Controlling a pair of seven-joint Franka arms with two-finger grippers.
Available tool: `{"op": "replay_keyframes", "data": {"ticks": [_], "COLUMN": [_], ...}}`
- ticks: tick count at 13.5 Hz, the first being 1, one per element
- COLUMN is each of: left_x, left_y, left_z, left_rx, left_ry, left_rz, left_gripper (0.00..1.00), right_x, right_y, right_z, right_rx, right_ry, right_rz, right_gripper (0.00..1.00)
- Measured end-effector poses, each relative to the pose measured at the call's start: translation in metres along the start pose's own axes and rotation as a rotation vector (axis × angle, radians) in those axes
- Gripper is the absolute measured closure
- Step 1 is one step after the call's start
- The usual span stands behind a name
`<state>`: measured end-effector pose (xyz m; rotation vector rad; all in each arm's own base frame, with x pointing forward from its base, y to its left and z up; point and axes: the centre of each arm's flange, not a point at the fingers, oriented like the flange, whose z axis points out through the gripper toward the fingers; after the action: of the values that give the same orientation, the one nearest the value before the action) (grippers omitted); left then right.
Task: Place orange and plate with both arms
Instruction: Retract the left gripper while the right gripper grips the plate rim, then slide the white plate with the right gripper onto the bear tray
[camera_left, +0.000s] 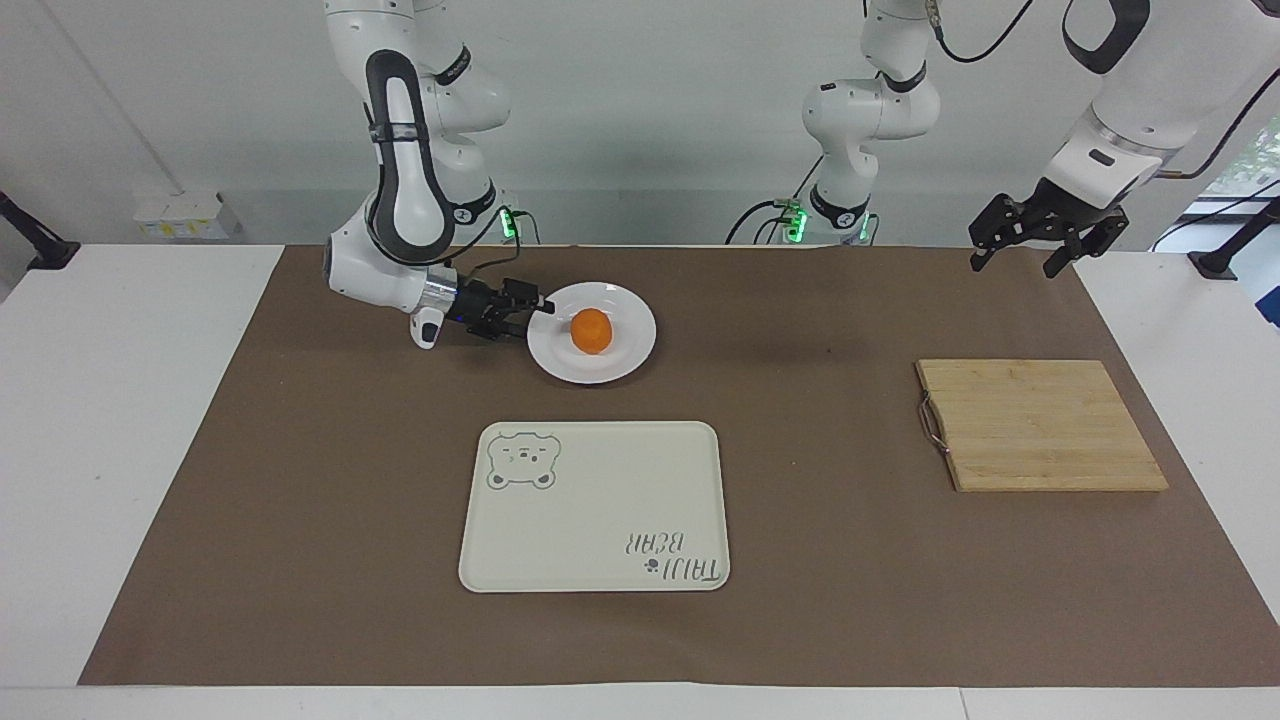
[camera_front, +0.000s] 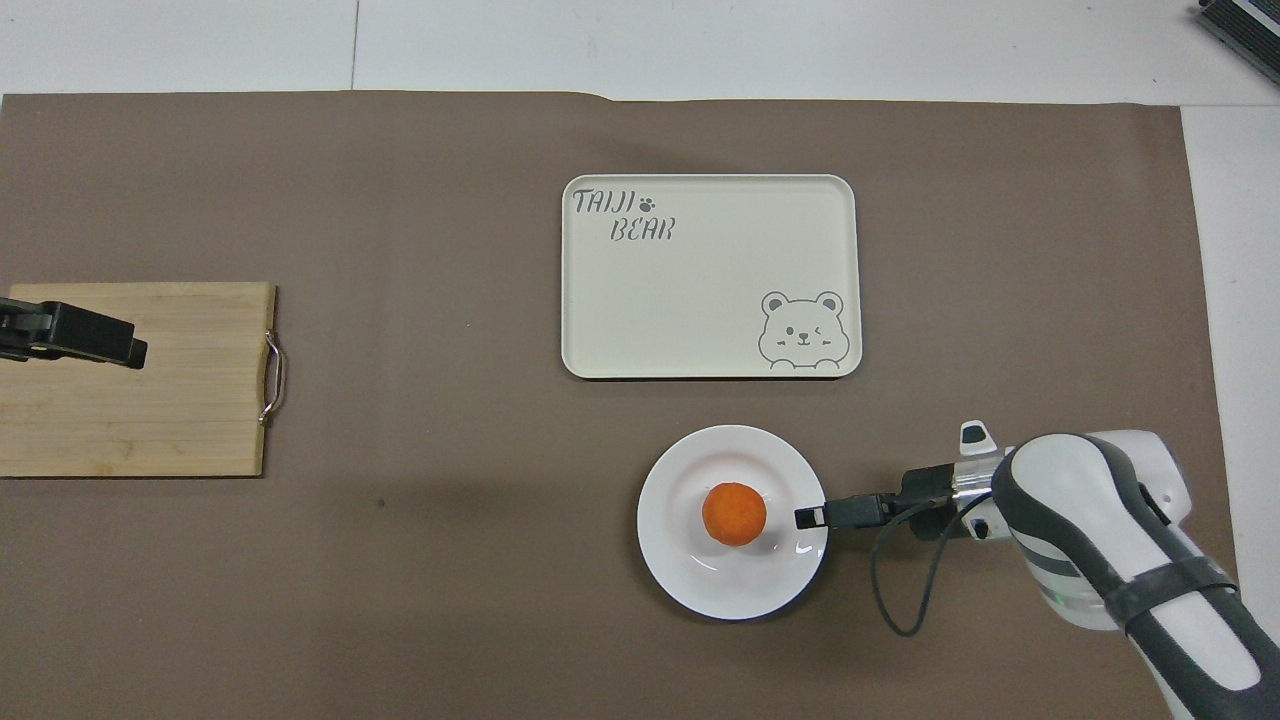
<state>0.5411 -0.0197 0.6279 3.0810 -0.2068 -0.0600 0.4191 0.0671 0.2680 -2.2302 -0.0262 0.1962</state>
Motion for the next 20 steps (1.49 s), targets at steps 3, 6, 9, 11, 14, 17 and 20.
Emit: {"op": "replay_keyframes", "data": {"ticks": [3,6,9,11,14,17,20], "left_x": [0.0,0.0,0.0,0.0,0.0,0.0,0.0], "left_y": [0.0,0.0,0.0,0.0,0.0,0.0,0.0], "left_z": [0.0,0.0,0.0,0.0,0.0,0.0,0.0], "left_rx": [0.0,0.0,0.0,0.0,0.0,0.0,0.0], "left_ry": [0.0,0.0,0.0,0.0,0.0,0.0,0.0], "left_rz": [0.0,0.0,0.0,0.0,0.0,0.0,0.0], "left_gripper": [0.0,0.0,0.0,0.0,0.0,0.0,0.0], "right_x": [-0.002,-0.005,-0.009,-0.011,-0.013,-0.014,-0.015], "right_y": [0.002,0.01,0.015,0.016,0.015,0.016,0.016], "right_z": [0.002,0.009,0.014,0.017,0.021,0.022,0.023], "right_rx": [0.0,0.02,0.046,0.051,0.055,0.064,0.065], "right_ry": [-0.004,-0.003,0.007,0.006,0.001,0.006,0.006], "right_rz": [0.003,0.016,0.05,0.058,0.06,0.07,0.074], "right_gripper": [0.0,0.0,0.0,0.0,0.0,0.2,0.59]}}
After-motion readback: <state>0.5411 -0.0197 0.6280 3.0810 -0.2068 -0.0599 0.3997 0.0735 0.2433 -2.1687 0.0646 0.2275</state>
